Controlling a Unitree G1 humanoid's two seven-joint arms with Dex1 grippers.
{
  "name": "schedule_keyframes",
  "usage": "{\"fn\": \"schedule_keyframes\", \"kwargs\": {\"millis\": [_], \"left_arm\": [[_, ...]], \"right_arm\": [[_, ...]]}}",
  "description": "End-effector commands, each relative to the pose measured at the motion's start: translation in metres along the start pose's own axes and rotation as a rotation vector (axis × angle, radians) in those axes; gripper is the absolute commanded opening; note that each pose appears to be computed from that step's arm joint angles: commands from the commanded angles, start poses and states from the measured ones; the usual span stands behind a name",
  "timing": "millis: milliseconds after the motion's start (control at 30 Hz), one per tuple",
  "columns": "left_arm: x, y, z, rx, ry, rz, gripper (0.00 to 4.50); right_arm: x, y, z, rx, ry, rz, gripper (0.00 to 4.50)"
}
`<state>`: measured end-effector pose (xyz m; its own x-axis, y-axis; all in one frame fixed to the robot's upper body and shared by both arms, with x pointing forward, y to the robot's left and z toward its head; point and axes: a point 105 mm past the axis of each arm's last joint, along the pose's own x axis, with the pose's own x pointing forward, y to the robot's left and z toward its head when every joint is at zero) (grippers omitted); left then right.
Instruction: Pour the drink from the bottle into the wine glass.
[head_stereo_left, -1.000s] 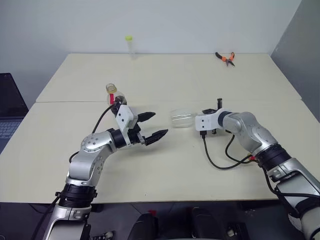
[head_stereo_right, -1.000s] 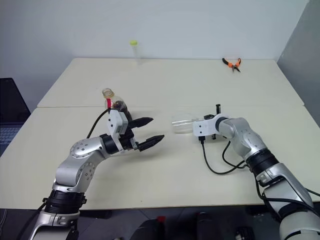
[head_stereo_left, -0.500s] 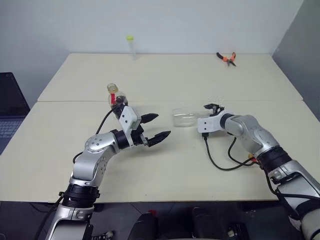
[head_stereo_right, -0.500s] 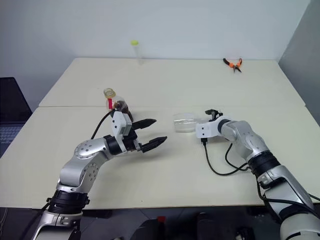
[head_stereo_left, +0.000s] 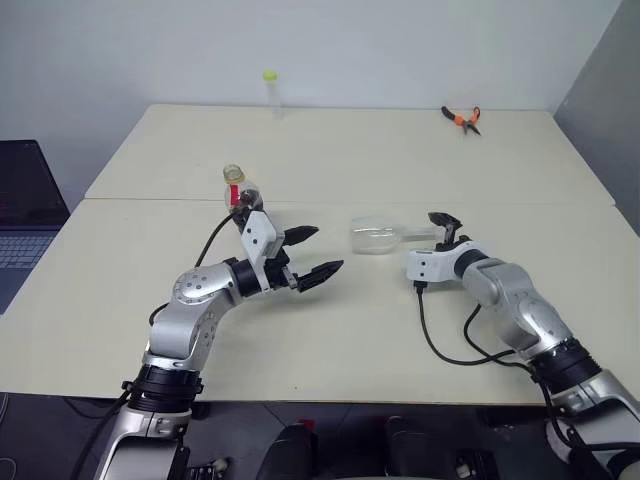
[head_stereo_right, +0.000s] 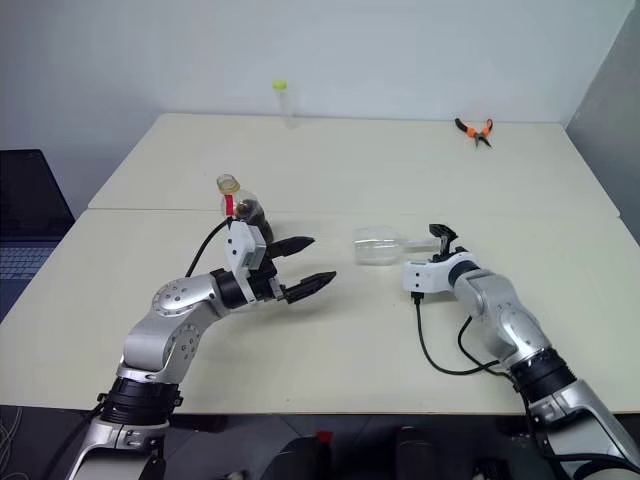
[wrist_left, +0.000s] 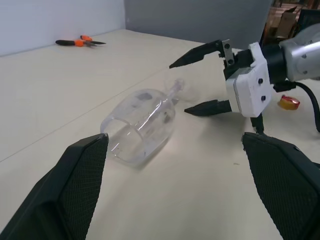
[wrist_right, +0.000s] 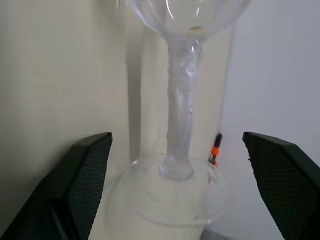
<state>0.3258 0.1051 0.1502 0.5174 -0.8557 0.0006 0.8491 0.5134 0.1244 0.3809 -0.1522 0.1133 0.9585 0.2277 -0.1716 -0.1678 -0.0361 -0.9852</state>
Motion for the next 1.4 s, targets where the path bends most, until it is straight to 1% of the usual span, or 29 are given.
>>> {"fn": "schedule_keyframes", "kwargs": {"millis": [33,133,300,600,900,1000,1100,1233,1267,1333,1400], "left_arm": [[0.005,-0.002,0.011,0.039,-0.033,-0.020,4.50],[0.006,-0.002,0.011,0.037,-0.034,-0.028,4.50],[0.008,-0.001,0.012,0.039,-0.034,-0.034,4.50],[0.010,-0.002,0.013,0.041,-0.038,-0.034,4.50],[0.008,-0.001,0.011,0.039,-0.037,-0.020,4.50],[0.008,-0.001,0.010,0.038,-0.037,-0.019,4.50],[0.008,0.000,0.009,0.038,-0.038,-0.016,4.50],[0.007,0.000,0.008,0.038,-0.039,-0.009,4.50],[0.007,0.001,0.008,0.037,-0.040,-0.004,4.50],[0.006,0.002,0.007,0.033,-0.041,0.006,4.50],[0.005,0.003,0.007,0.028,-0.044,0.015,4.50]], "right_arm": [[-0.006,-0.013,-0.008,-0.001,0.094,-0.164,4.48],[-0.006,-0.005,-0.005,0.014,0.121,-0.196,4.48],[0.000,-0.002,0.000,-0.001,0.120,-0.237,4.48],[0.022,0.006,0.018,-0.051,0.061,-0.201,4.48],[0.046,0.004,0.043,-0.087,-0.002,-0.176,4.48],[0.050,0.006,0.047,-0.093,-0.013,-0.162,4.48],[0.056,0.010,0.050,-0.088,-0.014,-0.135,3.91],[0.057,0.007,0.052,-0.059,-0.016,-0.129,2.54],[0.056,0.006,0.054,-0.047,-0.019,-0.131,2.09],[0.053,0.005,0.060,-0.026,-0.032,-0.126,1.46],[0.050,0.005,0.065,-0.005,-0.040,-0.122,0.70]]}}
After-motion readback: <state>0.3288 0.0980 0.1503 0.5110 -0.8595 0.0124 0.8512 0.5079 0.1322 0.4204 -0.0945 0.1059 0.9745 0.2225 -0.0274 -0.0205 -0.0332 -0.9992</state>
